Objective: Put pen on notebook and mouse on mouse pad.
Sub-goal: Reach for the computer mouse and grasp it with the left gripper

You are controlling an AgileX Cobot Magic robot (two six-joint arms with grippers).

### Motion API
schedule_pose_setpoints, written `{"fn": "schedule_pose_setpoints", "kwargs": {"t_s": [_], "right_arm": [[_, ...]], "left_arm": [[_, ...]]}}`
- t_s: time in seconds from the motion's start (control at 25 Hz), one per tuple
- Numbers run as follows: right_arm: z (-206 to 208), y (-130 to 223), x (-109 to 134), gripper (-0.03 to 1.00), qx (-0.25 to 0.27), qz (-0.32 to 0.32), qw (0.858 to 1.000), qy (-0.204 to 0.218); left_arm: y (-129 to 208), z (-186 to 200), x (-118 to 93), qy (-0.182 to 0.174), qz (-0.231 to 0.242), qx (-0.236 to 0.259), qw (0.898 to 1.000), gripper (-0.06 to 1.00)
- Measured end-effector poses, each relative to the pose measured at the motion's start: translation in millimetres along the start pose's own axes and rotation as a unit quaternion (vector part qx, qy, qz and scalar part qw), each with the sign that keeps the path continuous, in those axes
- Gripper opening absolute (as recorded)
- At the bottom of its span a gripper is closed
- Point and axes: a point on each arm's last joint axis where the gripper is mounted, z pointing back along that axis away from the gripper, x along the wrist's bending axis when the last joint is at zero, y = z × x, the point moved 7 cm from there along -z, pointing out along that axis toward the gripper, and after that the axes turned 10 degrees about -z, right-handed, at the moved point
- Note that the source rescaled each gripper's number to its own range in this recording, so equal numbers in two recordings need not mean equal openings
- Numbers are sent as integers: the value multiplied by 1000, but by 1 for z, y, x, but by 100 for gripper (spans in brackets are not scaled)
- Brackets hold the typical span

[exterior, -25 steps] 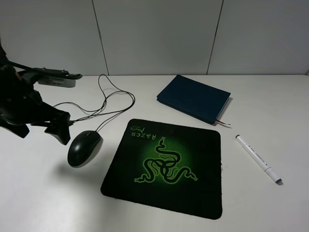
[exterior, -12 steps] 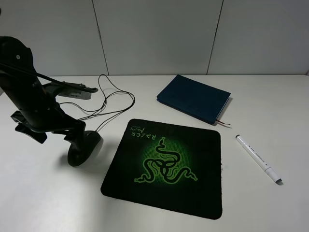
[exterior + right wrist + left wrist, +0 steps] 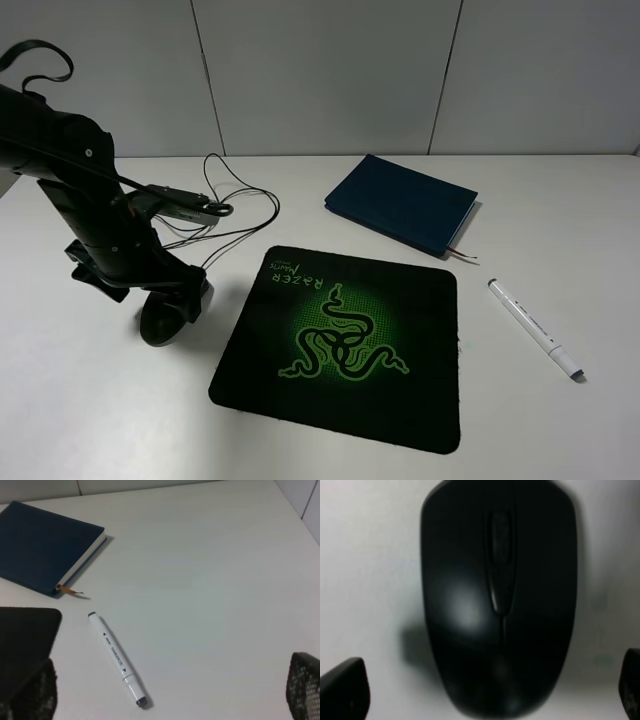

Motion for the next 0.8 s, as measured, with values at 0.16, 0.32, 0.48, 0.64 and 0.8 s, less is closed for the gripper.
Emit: {"fn": "schedule_pose_setpoints", "kwargs": {"t_s": [0.16, 0.32, 0.48, 0.64, 0.8], "right_arm": [[0, 0, 0, 100, 0, 0, 1000, 0], [0, 0, 0, 100, 0, 0, 1000, 0], [0, 0, 0, 100, 0, 0, 1000, 0], [0, 0, 0, 100, 0, 0, 1000, 0], [0, 0, 0, 100, 0, 0, 1000, 0]], "left_arm": [[-4, -12, -4, -1, -12, 0, 1000, 100], [-8, -19, -5, -3, -15, -7, 1000, 100], [-13, -23, -4, -5, -16, -21, 1000, 100], [-19, -23, -3, -9, -19, -39, 999, 100], [-21, -22, -1, -16, -29, -46, 998, 97]]}}
